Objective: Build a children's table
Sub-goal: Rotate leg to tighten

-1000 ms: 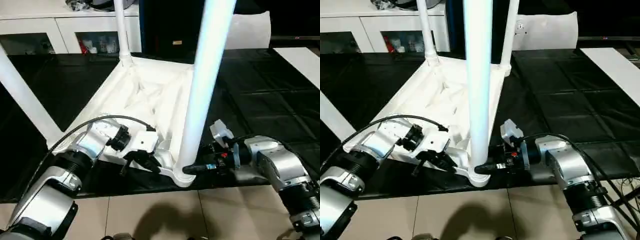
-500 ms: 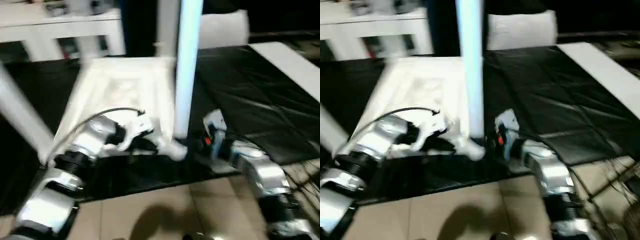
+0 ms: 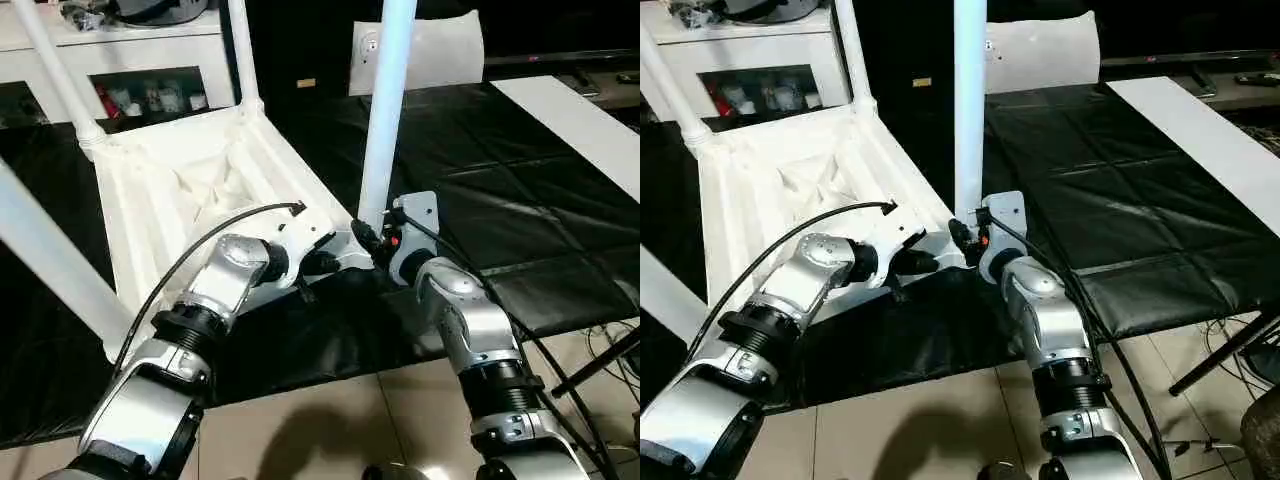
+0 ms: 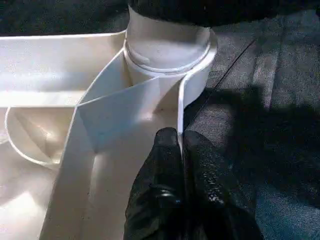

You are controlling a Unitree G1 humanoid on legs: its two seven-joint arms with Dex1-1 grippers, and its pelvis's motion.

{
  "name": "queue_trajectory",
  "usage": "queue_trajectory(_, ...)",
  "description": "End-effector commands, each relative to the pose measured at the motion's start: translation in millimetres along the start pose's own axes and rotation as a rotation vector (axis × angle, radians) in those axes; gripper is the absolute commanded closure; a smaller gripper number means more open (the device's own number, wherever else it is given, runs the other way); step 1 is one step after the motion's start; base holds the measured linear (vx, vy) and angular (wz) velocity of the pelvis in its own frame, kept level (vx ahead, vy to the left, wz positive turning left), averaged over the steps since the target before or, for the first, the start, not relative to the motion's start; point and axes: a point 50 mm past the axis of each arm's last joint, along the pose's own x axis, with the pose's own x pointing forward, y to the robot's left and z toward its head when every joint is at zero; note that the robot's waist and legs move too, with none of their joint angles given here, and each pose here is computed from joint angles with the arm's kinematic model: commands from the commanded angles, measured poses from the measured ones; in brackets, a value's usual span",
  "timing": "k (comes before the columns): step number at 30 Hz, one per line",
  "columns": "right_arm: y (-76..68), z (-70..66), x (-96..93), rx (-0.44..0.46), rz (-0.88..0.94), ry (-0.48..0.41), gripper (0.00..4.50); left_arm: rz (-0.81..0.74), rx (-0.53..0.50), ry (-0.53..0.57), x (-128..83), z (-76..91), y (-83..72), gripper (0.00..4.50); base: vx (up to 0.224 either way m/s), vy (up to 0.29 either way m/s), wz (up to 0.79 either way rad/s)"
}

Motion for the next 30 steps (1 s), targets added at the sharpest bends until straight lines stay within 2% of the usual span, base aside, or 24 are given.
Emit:
queue_trajectory(1,6.7,-3.3,-2.1,-0.001,0.087,-0.003,1.63,-0.010,0.103,-0.093,-4.8,25.2,2.7,4.50,0.000,0.000,0.00)
queue_trajectory(2,5.9,-3.0,-2.9,-0.004,0.092,-0.006,1.40,-0.015,0.107,-0.092,-5.1,24.7,2.7,4.50,0.000,0.000,0.00)
queue_trajectory(4,-6.4,0.9,-15.7,-0.056,0.170,-0.034,1.28,-0.106,0.160,-0.082,-10.5,17.2,0.9,4.50,0.000,0.000,0.00)
queue_trajectory(11,-19.1,3.5,-31.1,-0.131,0.324,-0.021,0.66,-0.256,0.246,-0.065,-18.6,10.3,-3.3,4.50,0.000,0.000,0.00)
queue_trajectory(12,-24.1,5.1,-39.4,-0.170,0.438,0.016,0.54,-0.356,0.300,-0.029,-24.2,5.2,-6.0,4.50,0.000,0.000,0.00)
queue_trajectory(16,-27.1,6.5,-48.7,-0.207,0.593,0.077,0.23,-0.483,0.347,-0.005,-30.9,1.0,-10.5,4.50,0.000,0.000,0.00)
queue_trajectory(18,-27.1,6.6,-48.9,-0.208,0.598,0.079,0.23,-0.487,0.348,-0.004,-31.1,0.9,-10.7,4.50,0.000,0.000,0.00)
queue_trajectory(21,-24.4,7.4,-55.3,-0.248,0.774,0.148,0.23,-0.615,0.401,0.048,-36.9,-5.0,-15.3,4.50,0.000,0.000,0.00)
queue_trajectory(24,-22.0,6.3,-56.9,-0.267,0.867,0.185,0.23,-0.676,0.441,0.079,-39.0,-6.7,-17.7,4.50,0.000,0.000,0.00)
queue_trajectory(25,-21.5,6.0,-57.3,-0.269,0.894,0.195,0.48,-0.692,0.455,0.088,-39.5,-6.9,-18.3,4.50,0.000,0.000,0.00)
queue_trajectory(27,-20.9,5.6,-57.4,-0.266,0.922,0.206,0.48,-0.708,0.468,0.097,-39.6,-6.7,-19.0,4.50,0.000,0.000,0.00)
queue_trajectory(30,-19.8,4.9,-57.9,-0.253,0.969,0.221,0.74,-0.737,0.485,0.105,-40.2,-7.0,-20.4,4.50,0.000,0.000,0.00)
